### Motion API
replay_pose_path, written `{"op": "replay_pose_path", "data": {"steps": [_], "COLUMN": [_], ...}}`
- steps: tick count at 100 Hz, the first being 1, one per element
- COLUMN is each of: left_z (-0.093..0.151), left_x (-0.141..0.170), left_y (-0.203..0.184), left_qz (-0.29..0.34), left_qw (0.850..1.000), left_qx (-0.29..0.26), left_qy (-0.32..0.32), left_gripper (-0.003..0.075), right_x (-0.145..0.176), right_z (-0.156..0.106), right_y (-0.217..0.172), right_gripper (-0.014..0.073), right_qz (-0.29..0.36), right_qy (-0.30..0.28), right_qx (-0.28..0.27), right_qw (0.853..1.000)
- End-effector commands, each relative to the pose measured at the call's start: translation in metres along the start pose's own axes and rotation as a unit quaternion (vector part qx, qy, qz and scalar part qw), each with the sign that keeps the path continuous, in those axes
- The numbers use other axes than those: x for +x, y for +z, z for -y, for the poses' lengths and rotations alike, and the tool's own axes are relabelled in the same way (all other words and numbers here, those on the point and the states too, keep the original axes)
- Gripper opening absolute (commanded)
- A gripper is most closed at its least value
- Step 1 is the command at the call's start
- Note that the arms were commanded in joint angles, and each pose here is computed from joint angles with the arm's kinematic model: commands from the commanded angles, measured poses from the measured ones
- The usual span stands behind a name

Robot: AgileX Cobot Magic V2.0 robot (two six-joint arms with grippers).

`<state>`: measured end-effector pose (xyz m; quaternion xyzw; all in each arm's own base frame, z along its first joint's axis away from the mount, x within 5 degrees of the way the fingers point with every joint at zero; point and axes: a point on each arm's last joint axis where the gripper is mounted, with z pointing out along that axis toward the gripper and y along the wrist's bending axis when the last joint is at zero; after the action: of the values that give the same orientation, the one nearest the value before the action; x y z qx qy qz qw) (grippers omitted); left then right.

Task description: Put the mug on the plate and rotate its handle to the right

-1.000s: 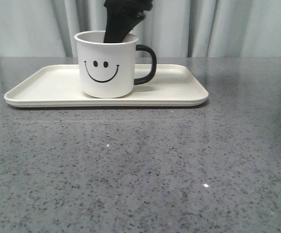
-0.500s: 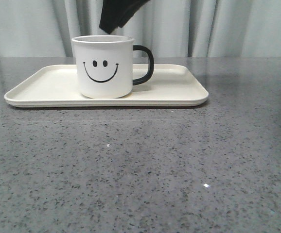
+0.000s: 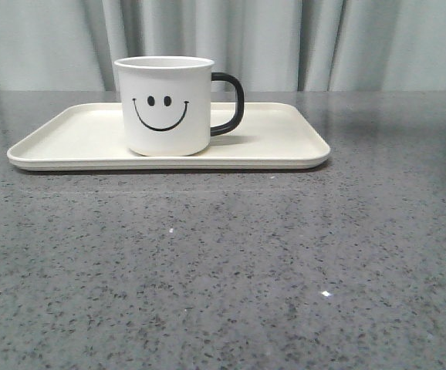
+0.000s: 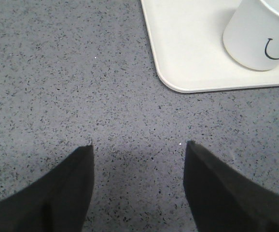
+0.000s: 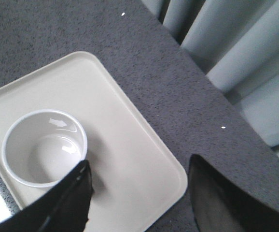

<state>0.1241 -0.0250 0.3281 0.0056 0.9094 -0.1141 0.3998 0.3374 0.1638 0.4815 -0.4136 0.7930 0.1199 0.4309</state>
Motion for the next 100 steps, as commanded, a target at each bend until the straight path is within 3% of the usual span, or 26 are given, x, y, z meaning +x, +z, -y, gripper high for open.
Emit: {"op": "replay_pose_path", "data": {"steps": [1,28,47,59,77,100], "left_z": [0.002,0.002,0.002,0.002,0.002,0.002], "left_x": [-0.012,-0.012,-0.012,-0.012,-0.012,-0.012], "left_y": [-0.007,-0.007,-0.007,-0.007,-0.007,-0.007], "left_qz": [0.048,0.048,0.048,0.048,0.048,0.048], "left_qw": [0.999,0.999,0.999,0.999,0.999,0.999], "left_qx": [0.007,0.007,0.007,0.007,0.007,0.007], "left_qy": [-0.003,-0.003,-0.003,-0.003,-0.003,-0.003], "left_gripper": [0.0407,0.0407,0.0407,0.0407,0.0407,0.0407], "right_x": [-0.01,0.035,0.073,0.098,0.143,0.198], "right_z": [-0.003,-0.009,-0.036,-0.054,-0.073,-0.086], "right_y": [-0.054,-0.106,-0.135,-0.147,-0.143,-0.128], "right_gripper": [0.0448,0.0448,0.0448,0.0448,0.0448,0.0448], "right_qz": [0.07,0.075,0.132,0.144,0.107,0.094], "right_qy": [0.006,0.017,0.007,0.03,0.101,0.123], "right_qx": [0.045,0.154,0.206,0.208,0.19,0.216], "right_qw": [0.997,0.985,0.969,0.967,0.971,0.964]}}
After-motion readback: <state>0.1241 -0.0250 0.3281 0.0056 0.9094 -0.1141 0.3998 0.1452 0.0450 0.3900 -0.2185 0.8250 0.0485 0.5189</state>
